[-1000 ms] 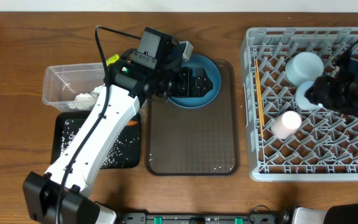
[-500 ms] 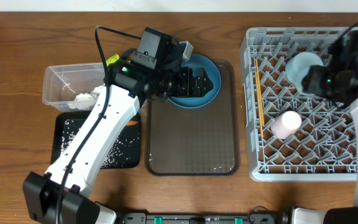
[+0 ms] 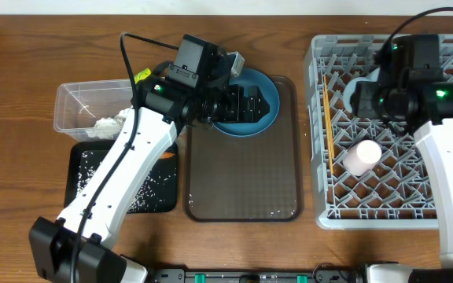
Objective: Sort waste into correct bins and load items into the dishwasher rack
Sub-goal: 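Carry the light-blue cup right and lower it into the rack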
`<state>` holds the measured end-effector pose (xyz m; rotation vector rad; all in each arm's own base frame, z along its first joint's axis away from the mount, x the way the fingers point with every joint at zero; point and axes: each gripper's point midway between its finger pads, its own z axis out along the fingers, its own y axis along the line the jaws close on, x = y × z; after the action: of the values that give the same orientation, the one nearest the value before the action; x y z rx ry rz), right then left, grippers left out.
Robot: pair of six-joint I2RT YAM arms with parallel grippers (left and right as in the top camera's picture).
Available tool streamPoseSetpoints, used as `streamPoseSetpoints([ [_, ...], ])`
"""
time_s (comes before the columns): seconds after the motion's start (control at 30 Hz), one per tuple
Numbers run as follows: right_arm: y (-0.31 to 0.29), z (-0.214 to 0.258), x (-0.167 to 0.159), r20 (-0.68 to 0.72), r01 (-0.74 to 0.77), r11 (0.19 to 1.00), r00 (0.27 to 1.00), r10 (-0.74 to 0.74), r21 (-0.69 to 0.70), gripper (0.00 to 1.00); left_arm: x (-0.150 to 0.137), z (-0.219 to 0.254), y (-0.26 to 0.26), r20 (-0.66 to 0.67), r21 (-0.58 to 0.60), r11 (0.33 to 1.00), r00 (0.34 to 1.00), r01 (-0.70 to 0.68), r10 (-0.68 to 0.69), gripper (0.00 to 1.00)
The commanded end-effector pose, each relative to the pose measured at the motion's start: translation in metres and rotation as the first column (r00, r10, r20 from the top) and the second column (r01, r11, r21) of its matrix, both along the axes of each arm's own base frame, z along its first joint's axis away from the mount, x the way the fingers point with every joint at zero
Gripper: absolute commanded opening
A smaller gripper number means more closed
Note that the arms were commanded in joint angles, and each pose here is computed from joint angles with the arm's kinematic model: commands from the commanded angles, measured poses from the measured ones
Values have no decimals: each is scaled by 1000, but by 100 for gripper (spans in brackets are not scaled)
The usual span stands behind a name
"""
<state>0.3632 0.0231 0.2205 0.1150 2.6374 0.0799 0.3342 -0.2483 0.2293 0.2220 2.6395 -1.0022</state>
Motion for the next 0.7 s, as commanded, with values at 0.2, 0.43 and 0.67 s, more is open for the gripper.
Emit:
streamPoseSetpoints([
  [0.2, 6, -17, 5, 26, -7, 1000, 1000, 7, -2, 6, 2, -5, 3, 3, 20, 1000, 1000, -3, 3, 95],
  [0.43, 6, -48, 3, 5, -8, 1000, 1000, 8, -3, 6, 2, -5, 3, 3, 20, 1000, 1000, -3, 3, 95],
  [0.67, 9, -69, 8, 26, -13, 1000, 1000, 13, 8, 6, 2, -5, 3, 3, 20, 1000, 1000, -3, 3, 95],
])
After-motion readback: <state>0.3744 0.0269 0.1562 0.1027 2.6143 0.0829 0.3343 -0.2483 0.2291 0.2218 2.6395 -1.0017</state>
